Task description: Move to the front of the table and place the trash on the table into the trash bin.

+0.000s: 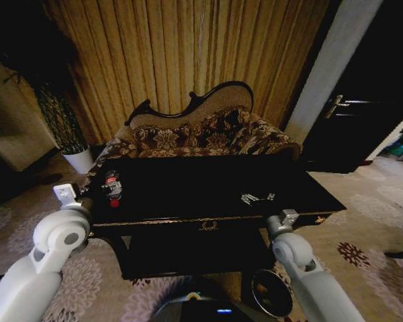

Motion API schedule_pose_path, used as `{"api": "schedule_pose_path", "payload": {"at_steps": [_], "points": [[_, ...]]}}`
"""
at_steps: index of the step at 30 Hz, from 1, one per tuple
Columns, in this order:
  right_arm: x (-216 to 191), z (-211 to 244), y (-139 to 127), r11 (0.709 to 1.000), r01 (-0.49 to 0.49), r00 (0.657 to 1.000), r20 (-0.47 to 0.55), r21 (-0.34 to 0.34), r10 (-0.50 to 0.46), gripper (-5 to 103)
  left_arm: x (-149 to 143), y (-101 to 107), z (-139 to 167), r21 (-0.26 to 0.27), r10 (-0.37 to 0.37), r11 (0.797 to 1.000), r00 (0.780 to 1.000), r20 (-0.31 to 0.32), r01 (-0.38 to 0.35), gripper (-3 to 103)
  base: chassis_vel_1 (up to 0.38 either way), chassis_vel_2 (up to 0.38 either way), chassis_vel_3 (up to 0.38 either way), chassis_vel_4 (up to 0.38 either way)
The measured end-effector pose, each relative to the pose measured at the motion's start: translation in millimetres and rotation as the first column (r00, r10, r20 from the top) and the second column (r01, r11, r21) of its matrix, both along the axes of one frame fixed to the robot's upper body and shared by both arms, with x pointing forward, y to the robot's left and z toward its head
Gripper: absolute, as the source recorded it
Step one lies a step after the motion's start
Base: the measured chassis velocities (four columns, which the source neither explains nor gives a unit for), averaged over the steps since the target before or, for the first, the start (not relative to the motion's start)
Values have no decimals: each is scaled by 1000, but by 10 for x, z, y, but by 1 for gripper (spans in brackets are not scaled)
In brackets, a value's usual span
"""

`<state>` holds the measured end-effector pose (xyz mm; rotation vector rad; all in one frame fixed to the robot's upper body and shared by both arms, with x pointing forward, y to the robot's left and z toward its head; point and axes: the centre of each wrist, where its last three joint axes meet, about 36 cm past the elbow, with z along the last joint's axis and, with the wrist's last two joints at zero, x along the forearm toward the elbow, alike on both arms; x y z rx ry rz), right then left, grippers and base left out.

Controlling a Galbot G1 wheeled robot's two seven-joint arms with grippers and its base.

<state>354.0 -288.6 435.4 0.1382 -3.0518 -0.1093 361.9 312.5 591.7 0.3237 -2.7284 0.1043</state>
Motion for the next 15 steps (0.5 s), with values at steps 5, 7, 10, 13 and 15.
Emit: {"api": "schedule_pose_path", "payload": {"at_steps": [5, 7, 10, 13, 15], "points": [[19, -14, -6, 1000, -1, 1000, -2, -3, 1, 100, 92, 16, -52, -8, 22, 1000, 999, -33, -22, 100, 0, 0, 0, 0], [30, -18, -6, 1000, -1, 1000, -2, -3, 1, 100, 133, 25, -74, -11, 25, 1000, 999, -40, -25, 100, 0, 0, 0, 0], [38, -30, 5, 1000, -5, 1000, -3, -3, 5, 100, 193, 27, -102, -13, 28, 1000, 998, -48, -29, 100, 0, 0, 0, 0], [46, -39, 9, 1000, -5, 1000, 0, -1, 5, 100, 272, 31, -123, -25, 30, 999, 998, -54, -32, 100, 0, 0, 0, 0], [47, -39, 8, 1000, -4, 1000, 5, 0, 4, 100, 296, 28, -130, -31, 30, 999, 998, -58, -32, 100, 0, 0, 0, 0]]}}
